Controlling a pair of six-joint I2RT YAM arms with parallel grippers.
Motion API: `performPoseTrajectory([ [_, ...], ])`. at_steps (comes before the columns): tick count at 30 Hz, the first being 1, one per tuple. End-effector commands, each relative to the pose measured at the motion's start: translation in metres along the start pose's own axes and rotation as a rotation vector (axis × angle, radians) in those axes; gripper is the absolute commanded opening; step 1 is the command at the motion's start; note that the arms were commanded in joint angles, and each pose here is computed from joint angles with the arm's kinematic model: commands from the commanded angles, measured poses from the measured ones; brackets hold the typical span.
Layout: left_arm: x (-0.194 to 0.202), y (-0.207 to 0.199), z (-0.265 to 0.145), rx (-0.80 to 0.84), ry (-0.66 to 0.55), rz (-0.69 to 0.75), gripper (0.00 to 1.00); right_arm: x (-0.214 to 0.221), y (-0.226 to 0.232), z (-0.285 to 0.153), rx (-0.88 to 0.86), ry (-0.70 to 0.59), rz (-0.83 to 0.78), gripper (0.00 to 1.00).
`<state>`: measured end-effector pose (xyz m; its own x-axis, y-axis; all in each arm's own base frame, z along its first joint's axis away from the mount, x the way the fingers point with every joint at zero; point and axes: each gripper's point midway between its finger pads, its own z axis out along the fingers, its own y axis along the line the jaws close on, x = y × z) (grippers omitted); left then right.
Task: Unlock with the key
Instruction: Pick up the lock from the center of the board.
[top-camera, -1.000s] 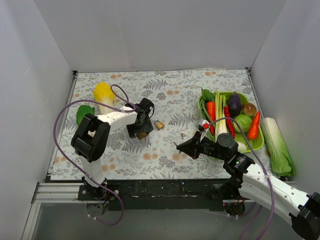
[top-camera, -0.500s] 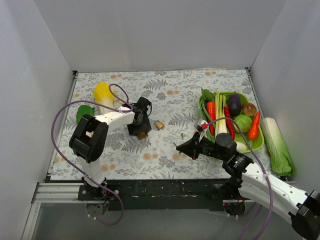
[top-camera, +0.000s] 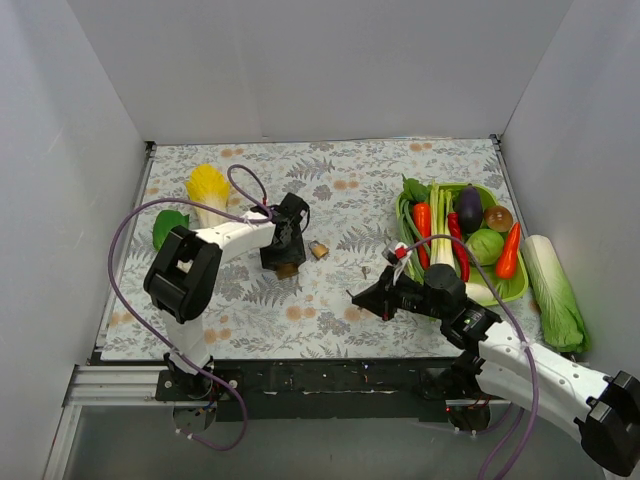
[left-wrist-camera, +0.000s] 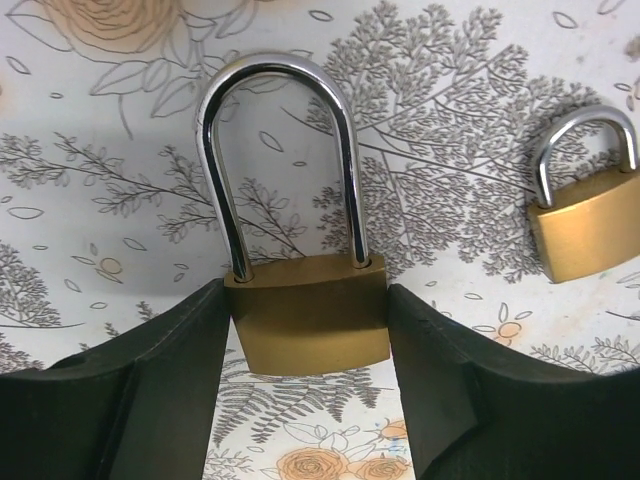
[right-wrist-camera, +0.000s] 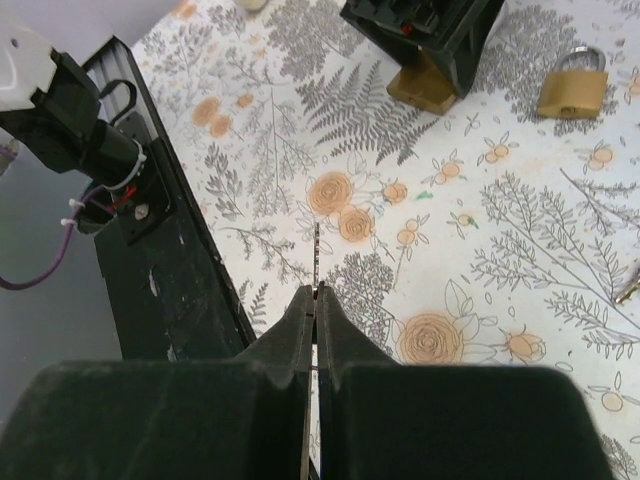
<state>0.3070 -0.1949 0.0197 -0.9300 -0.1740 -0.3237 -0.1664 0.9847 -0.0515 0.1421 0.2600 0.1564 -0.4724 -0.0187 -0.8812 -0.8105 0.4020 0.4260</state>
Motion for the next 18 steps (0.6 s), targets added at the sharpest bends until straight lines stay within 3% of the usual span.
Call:
performPoseTrajectory([
  [1,0.012,-0.016,0.000,0.047,0.021,0.005,0.05,0.011,-0.001,0.001,-0.007,0.057,-0.014,0.01],
  [6,0.001,-0.044,-0.031,0.233,-0.031,-0.105,0.00,0.007,-0.003,-0.001,0.017,0.050,0.003,0.01],
  [18,0.002,-0.051,-0.124,0.584,-0.155,-0.315,0.00,-0.001,0.006,0.030,0.011,0.088,0.067,0.01],
])
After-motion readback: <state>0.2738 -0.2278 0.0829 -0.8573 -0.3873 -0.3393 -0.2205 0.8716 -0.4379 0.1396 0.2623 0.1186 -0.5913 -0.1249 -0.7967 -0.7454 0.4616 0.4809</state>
